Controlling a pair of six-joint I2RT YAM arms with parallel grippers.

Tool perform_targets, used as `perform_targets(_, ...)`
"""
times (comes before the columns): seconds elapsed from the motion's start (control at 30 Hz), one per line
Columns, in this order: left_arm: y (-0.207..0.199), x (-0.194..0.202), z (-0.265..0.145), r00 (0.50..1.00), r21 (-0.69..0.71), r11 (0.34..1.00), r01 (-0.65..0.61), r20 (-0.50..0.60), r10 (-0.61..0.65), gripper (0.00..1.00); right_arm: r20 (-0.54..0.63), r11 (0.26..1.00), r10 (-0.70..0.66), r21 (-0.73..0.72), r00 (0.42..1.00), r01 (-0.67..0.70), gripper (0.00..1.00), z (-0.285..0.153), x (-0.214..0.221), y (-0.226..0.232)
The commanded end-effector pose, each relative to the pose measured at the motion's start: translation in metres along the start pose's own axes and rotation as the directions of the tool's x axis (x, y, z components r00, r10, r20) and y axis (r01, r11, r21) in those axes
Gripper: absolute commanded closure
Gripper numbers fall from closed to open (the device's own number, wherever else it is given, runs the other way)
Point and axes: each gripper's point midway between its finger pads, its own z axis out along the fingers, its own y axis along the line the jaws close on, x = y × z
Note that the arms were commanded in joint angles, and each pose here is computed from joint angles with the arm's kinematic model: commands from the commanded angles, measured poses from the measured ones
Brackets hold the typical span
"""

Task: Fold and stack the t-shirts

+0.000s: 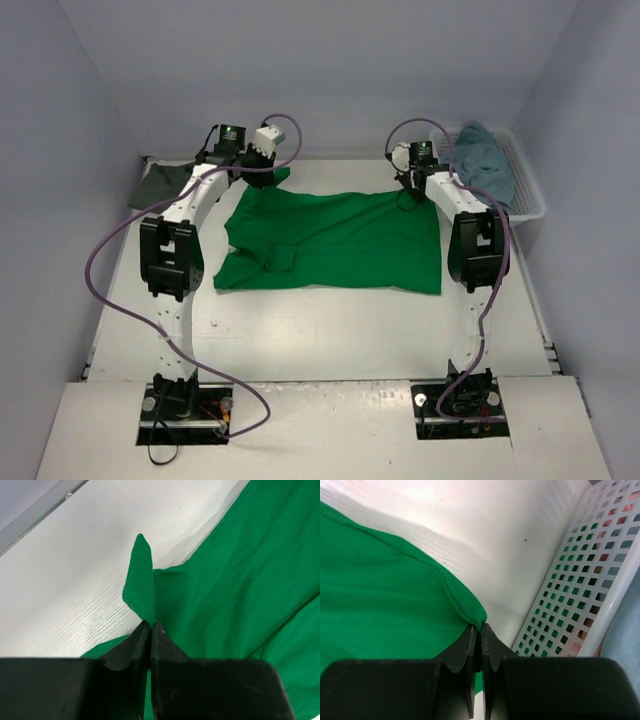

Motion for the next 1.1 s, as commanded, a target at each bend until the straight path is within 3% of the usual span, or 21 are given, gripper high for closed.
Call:
perform_targets(0.0, 0.004, -0.044, -0.026, 0.992, -0.027, 0.998, -0.052, 0.113, 0.055, 1.0, 0.069, 0.995, 0.021, 0.094, 0.997, -0.028, 1.0, -0.039, -0.026, -0.038)
perform_targets(0.6, -0.004, -0.047, -0.048, 0.992, -0.042, 0.998, -0.045, 0.113, 0.05, 1.0, -0.069, 0.999, -0.032, 0.029, 0.997, 0.034, 1.0, -0.009, 0.021, -0.014)
perform_targets(1.07, -0.019, -0.05, -0.073, 0.986, -0.041, 0.997, -0.067, 0.148, 0.072, 1.0, -0.027, 1.0, -0.018, 0.011, 0.999, 0.018, 1.0, -0.021, 0.012, -0.01)
